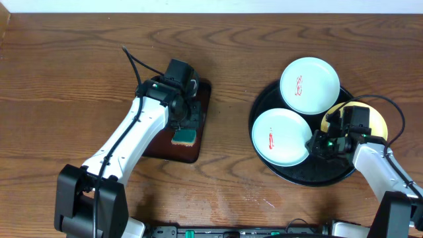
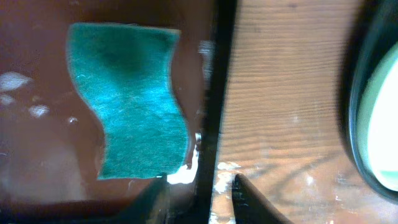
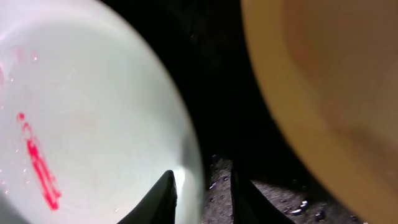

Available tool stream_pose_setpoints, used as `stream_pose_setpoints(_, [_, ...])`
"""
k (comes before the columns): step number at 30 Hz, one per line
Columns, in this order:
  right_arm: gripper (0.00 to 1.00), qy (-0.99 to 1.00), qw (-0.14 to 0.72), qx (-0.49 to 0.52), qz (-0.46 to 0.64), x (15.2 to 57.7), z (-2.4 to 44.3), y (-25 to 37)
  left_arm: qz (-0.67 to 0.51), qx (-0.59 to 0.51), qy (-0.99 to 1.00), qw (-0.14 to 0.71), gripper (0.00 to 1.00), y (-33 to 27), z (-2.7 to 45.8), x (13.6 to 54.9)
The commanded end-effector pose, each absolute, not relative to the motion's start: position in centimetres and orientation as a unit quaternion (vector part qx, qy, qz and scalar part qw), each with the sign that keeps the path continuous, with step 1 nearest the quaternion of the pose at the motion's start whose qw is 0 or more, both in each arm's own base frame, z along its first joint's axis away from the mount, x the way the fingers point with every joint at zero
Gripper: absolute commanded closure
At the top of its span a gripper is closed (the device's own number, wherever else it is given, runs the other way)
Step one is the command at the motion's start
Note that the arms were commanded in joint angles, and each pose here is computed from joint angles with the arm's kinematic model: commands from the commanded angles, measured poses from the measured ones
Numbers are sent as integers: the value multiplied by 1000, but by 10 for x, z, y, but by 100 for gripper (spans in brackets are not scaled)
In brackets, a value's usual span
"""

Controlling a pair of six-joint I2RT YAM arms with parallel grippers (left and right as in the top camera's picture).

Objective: Clean dirty plates on tray and stack at the side

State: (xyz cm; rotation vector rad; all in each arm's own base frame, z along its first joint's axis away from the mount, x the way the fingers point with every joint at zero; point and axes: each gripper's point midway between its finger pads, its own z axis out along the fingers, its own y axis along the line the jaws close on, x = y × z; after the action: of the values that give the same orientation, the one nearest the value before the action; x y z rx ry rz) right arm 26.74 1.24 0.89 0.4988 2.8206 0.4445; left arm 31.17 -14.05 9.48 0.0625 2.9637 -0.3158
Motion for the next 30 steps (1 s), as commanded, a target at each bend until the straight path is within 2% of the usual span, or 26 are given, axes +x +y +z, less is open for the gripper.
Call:
stream_pose_setpoints(1, [72,970,128,156,138,270,8,10,-32,-18,994,98,58,-113,85,322])
stream_pose_setpoints(4, [72,970,129,152,138,270,8,10,-23,-37,995,86,55,-111,63,321])
stream_pose_setpoints(11, [72,973,133,131,134,271,9,10,-2,-54,999,10,57,-112,-5,314])
stream_pose_setpoints(14, [72,973,138,131,134,275,12,9,5,-53,999,-9,77,-110,-18,310])
stream_pose_setpoints(15, [72,972,140,131,134,277,13,9,6,-53,998,-10,88,-110,-19,309])
stream_pose_setpoints(16, [71,972,144,130,134,279,16,8,6,-53,998,-10,92,-110,-19,309])
stream_pose_setpoints(22, [73,969,180,120,117,299,35,0,-5,-53,998,15,93,-113,9,318])
stream_pose_setpoints(25, [75,970,190,112,100,302,37,-5,-30,-46,997,54,93,-121,43,330])
stream_pose_setpoints(30, [74,977,157,99,104,286,28,1,-109,-1,989,101,93,-145,92,334])
